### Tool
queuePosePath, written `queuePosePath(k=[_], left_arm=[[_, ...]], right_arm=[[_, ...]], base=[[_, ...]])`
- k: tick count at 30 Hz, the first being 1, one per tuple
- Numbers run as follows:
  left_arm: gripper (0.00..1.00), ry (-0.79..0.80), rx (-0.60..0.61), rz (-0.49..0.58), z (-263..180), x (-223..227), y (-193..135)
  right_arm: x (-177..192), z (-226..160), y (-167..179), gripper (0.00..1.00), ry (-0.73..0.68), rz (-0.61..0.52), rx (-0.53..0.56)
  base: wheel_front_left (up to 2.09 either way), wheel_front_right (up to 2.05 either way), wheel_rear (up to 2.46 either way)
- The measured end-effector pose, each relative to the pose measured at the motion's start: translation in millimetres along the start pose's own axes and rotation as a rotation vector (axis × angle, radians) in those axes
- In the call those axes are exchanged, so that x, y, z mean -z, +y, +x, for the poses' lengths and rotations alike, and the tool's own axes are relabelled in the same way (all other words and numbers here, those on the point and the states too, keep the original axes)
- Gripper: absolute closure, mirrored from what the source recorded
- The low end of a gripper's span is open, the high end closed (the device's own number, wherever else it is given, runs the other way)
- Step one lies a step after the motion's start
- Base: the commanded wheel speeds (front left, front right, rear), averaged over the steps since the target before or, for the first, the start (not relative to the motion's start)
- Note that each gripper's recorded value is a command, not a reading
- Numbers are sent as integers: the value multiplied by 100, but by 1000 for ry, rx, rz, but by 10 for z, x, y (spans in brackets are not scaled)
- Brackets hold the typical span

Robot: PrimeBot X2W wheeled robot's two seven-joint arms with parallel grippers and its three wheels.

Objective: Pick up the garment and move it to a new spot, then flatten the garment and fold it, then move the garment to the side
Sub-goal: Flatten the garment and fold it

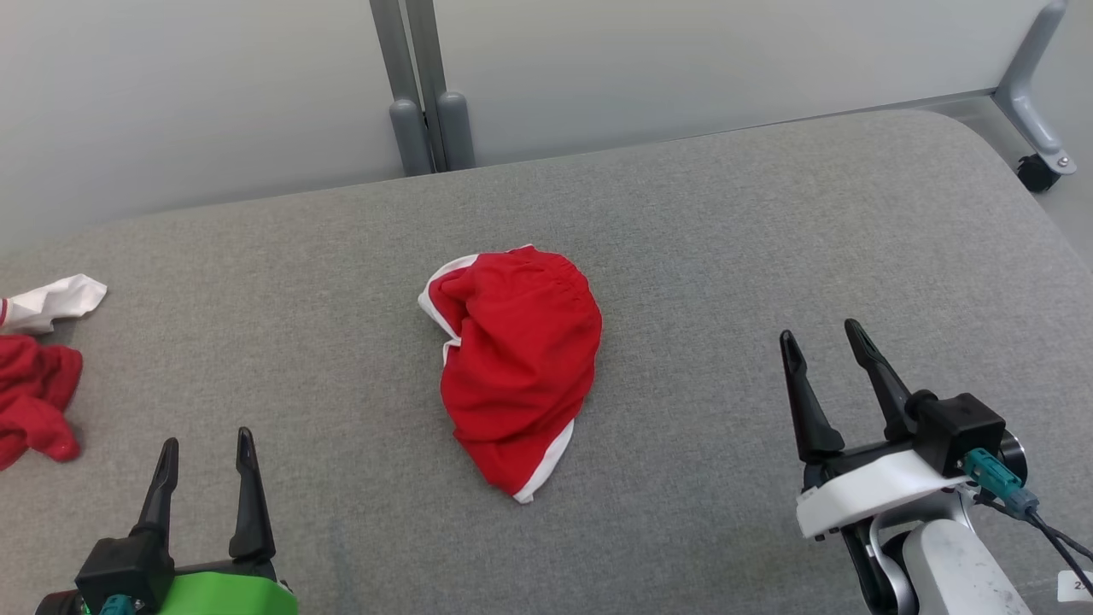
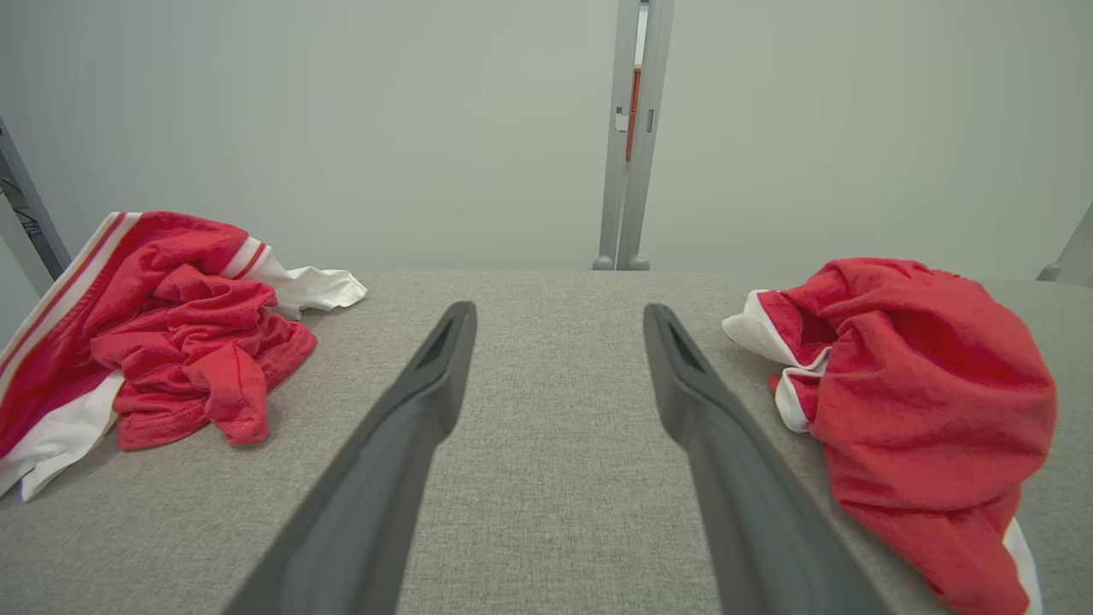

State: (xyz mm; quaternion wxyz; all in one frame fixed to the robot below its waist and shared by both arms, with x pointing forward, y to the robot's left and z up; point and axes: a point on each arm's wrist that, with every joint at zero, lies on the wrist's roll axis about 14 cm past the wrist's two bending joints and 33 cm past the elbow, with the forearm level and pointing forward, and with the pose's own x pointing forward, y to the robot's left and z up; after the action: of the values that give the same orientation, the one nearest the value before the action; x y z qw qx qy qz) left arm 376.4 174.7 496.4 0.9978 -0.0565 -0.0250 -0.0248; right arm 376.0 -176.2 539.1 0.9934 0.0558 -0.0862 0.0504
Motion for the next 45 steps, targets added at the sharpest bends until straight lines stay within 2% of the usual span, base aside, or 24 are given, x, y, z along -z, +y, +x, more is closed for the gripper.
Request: queuePosePath(k=[19, 28, 36, 40, 45], left_arm=[[0, 3, -4, -7, -29, 23, 24], [0, -4, -22, -12, -107, -5, 87], [0, -35, -34, -14, -88, -105, 145], [0, -31, -69, -10, -101, -97, 261], [0, -31, -110, -8, -109, -103, 402]], right_arm=[[85, 54, 98, 0, 24, 16, -35], [325, 80, 196, 0, 102, 13, -83], [708, 370, 418, 0, 277, -82, -228], [968, 530, 552, 0, 410, -150, -320], [1226, 693, 747, 0, 511, -218, -437]], base=[[0, 0, 0], [0, 0, 0], [0, 0, 0], [0, 0, 0], [0, 0, 0]])
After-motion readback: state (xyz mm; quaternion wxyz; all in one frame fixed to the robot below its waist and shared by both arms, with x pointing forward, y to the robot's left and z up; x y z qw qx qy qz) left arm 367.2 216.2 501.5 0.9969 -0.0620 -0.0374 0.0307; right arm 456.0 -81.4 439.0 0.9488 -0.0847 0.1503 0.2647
